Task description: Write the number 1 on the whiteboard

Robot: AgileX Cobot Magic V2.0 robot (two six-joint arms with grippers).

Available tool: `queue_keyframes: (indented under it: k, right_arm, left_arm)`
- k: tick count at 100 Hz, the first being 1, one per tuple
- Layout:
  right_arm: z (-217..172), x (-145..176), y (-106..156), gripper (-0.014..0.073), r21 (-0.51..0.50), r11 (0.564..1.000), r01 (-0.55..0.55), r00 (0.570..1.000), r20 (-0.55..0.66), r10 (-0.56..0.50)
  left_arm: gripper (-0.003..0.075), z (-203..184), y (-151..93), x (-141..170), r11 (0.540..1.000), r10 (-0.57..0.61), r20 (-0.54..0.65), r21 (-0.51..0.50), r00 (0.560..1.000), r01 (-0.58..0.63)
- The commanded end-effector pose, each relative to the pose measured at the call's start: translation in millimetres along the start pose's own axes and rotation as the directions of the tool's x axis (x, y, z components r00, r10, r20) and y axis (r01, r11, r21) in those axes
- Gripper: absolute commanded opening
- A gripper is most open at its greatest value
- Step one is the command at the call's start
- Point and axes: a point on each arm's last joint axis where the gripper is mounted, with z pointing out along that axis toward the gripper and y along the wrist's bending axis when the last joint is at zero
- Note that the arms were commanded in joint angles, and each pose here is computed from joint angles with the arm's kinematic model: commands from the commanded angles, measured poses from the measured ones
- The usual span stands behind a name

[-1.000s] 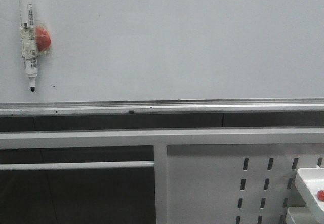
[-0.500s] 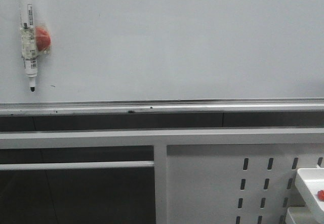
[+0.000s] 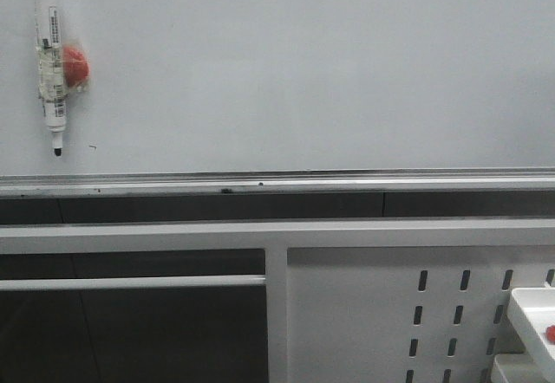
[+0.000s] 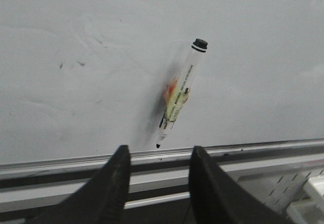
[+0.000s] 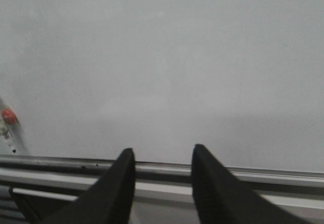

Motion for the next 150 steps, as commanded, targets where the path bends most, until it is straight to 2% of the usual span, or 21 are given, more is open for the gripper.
queue_keyframes:
  k: [1,15,22,28,35,43,54,61,75,93,133,150]
  right_arm:
    - [8.6,-22.6,3.6,0.0395,0.007,0.999,0.037,0.999,-0.012,-0.037]
    - [24.8,-30.5,2.8,0.0400,0.026,0.997,0.068,0.997,-0.038,-0.067]
    - [28.9,-32.1,2.2,0.0400,0.031,0.996,0.078,0.997,-0.025,-0.077]
    - [30.2,-32.3,1.7,0.0400,0.036,0.994,0.101,0.995,-0.025,-0.100]
    - [30.5,-32.2,1.4,0.0400,0.038,0.992,0.119,0.993,-0.028,-0.118]
    - [30.5,-32.0,1.3,0.0400,0.039,0.991,0.126,0.992,-0.030,-0.125]
    - [30.5,-32.0,1.2,0.0400,0.040,0.990,0.133,0.991,-0.030,-0.132]
    - [30.5,-32.0,1.2,0.0400,0.040,0.990,0.133,0.991,-0.030,-0.132]
    - [30.5,-32.0,1.2,0.0400,0.040,0.990,0.133,0.991,-0.030,-0.132]
    - [30.5,-32.2,1.2,0.0400,0.040,0.990,0.133,0.991,-0.028,-0.132]
    - [30.5,-32.2,1.2,0.0400,0.040,0.990,0.133,0.991,-0.028,-0.132]
    - [30.5,-32.2,1.2,0.0400,0.040,0.990,0.133,0.991,-0.028,-0.132]
  left_arm:
    - [0.0402,16.4,-3.1,-29.9,0.996,0.091,-0.032,-0.008,0.995,-0.091]
    - [0.0407,52.7,0.2,-32.5,0.996,0.085,-0.184,-0.019,0.979,-0.090]
    - [0.0407,67.3,3.5,-25.9,0.995,0.082,-0.228,-0.030,0.970,-0.091]
    - [0.0407,75.4,3.0,-19.9,0.991,0.123,-0.244,-0.012,0.962,-0.130]
    - [0.0407,81.2,-1.8,-14.1,0.983,0.181,-0.215,0.025,0.960,-0.179]
    - [0.0407,82.6,-11.4,-10.8,0.977,0.209,-0.124,0.069,0.970,-0.202]
    - [0.0407,81.5,-23.4,-10.2,0.977,0.180,0.006,0.115,0.984,-0.180]
    - [0.0407,84.7,-28.4,-7.5,0.980,0.148,0.037,0.129,0.988,-0.152]
    - [0.0407,100.0,-28.0,-0.8,0.990,0.109,0.022,0.088,0.994,-0.111]
    - [0.0407,123.1,-28.8,10.8,0.991,0.122,-0.047,0.053,0.991,-0.120]
    - [0.0407,143.8,-33.6,-2.5,0.995,0.093,0.020,0.020,0.995,-0.094]
    - [0.0407,148.7,-33.3,3.4,0.995,0.101,-0.007,0.015,0.995,-0.101]
